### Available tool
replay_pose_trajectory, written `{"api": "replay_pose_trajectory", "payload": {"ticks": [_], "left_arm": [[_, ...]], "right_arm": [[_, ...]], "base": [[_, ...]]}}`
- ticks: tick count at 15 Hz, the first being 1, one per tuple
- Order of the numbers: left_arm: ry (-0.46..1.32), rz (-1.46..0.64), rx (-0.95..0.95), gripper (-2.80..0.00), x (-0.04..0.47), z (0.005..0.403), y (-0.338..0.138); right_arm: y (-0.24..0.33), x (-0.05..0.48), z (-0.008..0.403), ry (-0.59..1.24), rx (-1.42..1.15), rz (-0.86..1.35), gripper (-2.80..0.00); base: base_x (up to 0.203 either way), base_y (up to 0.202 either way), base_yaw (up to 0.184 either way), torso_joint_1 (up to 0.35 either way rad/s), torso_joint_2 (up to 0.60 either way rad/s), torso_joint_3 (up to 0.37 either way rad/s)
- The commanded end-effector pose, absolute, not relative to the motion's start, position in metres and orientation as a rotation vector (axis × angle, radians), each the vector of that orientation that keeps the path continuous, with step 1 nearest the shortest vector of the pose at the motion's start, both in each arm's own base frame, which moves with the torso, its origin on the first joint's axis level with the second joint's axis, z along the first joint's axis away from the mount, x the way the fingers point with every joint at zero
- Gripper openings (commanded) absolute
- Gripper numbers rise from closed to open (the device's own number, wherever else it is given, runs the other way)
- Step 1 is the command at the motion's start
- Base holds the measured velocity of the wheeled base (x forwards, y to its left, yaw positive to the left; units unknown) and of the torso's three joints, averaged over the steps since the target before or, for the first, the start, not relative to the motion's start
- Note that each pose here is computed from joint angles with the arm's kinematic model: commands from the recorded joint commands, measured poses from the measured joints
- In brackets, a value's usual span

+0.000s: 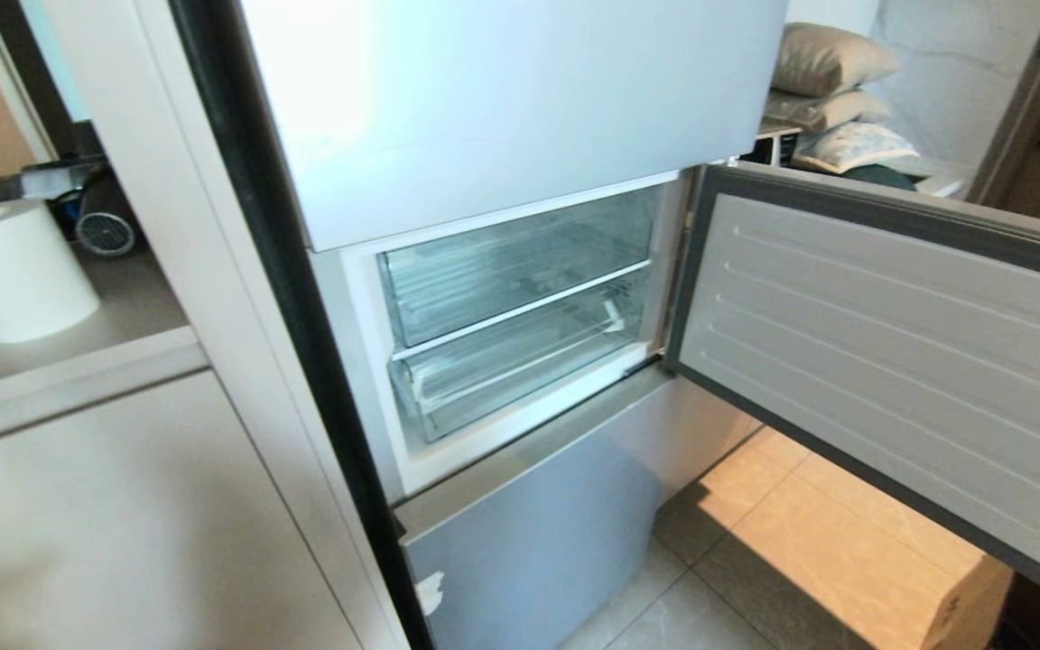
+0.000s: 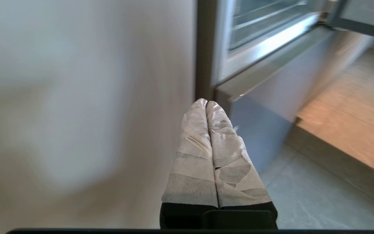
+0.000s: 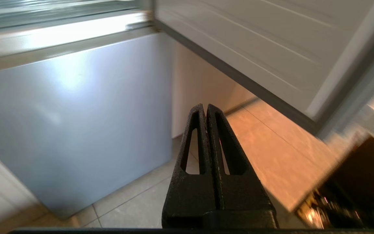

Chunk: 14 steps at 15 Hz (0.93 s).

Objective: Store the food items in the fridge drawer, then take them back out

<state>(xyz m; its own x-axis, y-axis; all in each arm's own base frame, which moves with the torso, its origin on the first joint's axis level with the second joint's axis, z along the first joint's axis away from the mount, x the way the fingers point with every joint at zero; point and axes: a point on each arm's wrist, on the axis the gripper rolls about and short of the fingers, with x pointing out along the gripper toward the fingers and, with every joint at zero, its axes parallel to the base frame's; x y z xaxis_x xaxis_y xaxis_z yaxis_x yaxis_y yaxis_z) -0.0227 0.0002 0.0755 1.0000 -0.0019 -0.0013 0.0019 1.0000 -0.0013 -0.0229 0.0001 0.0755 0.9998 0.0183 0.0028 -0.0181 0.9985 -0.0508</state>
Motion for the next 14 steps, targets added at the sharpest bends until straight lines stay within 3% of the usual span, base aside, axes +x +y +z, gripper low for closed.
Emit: {"api": "replay_pose_trajectory", "payload": {"ticks": [1, 6, 11, 14], "left_arm": [[0.002, -0.002, -0.002, -2.80, -0.023, 0.076, 0.000], [0.002, -0.002, -0.002, -2.80, -0.023, 0.076, 0.000], [0.002, -0.002, -0.002, -2.80, -0.023, 0.076, 0.000], [0.002, -0.002, -0.002, -2.80, -0.023, 0.076, 0.000]], "right_arm": [[0.000, -0.023, 0.076, -0.002, -0.031, 0.021, -2.80], [0.000, -0.018, 0.085, 0.005, 0.030, 0.001, -2.80], [-0.005, 0.015, 0.179, -0.140, 0.493, -0.256, -2.80], [-0.022, 0.037, 0.205, -0.280, 0.588, -0.469, -2.80]], "base": [[0.000, 0.007, -0.173, 0.002, 0.00, 0.002], [0.000, 0.003, -0.099, 0.003, 0.00, 0.002], [0.000, 0.000, 0.000, 0.000, 0.00, 0.000], [0.000, 0.000, 0.000, 0.000, 0.00, 0.000]]}}
